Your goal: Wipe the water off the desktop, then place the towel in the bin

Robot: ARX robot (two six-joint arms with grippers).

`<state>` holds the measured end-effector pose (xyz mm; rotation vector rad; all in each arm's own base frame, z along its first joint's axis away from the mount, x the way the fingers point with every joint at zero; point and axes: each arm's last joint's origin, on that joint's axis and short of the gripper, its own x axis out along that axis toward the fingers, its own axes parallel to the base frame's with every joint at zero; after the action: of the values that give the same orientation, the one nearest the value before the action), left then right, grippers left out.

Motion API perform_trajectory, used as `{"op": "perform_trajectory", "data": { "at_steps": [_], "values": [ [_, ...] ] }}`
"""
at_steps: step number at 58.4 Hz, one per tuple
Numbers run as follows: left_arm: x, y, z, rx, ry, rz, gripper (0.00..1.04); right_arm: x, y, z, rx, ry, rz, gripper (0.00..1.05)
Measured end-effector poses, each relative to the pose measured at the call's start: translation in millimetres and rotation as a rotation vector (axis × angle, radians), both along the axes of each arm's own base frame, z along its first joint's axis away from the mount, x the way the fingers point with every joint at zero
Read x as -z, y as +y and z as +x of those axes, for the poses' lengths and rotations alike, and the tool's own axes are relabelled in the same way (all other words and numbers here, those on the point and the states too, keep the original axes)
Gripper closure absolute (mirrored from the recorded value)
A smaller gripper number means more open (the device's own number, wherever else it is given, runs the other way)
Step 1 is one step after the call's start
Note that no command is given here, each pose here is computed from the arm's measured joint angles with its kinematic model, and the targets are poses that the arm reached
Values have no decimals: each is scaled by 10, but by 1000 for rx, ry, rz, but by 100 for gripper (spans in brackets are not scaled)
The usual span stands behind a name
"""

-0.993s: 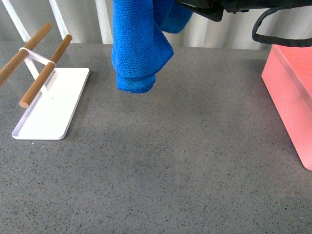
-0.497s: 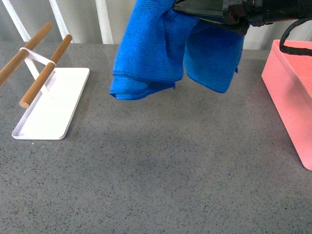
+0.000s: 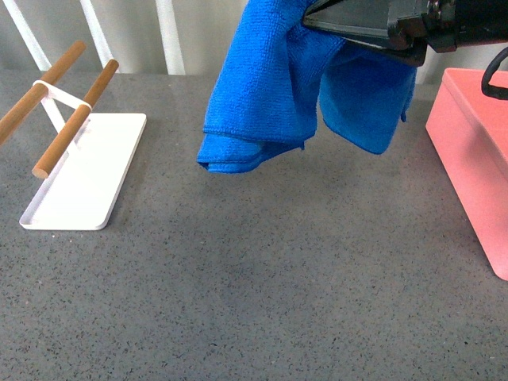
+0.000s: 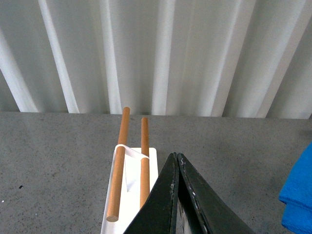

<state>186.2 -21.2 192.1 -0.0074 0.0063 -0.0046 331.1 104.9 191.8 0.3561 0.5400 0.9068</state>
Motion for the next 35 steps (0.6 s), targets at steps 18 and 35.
{"op": "perform_trajectory", "data": {
  "at_steps": [18, 35],
  "values": [
    [119, 124, -256, 14, 3, 0, 101, 48, -34, -29, 13, 5, -27, 101],
    [237, 209, -458, -4, -11, 0, 101, 41, -29, -19, 24, 9, -44, 101]
  ]
}}
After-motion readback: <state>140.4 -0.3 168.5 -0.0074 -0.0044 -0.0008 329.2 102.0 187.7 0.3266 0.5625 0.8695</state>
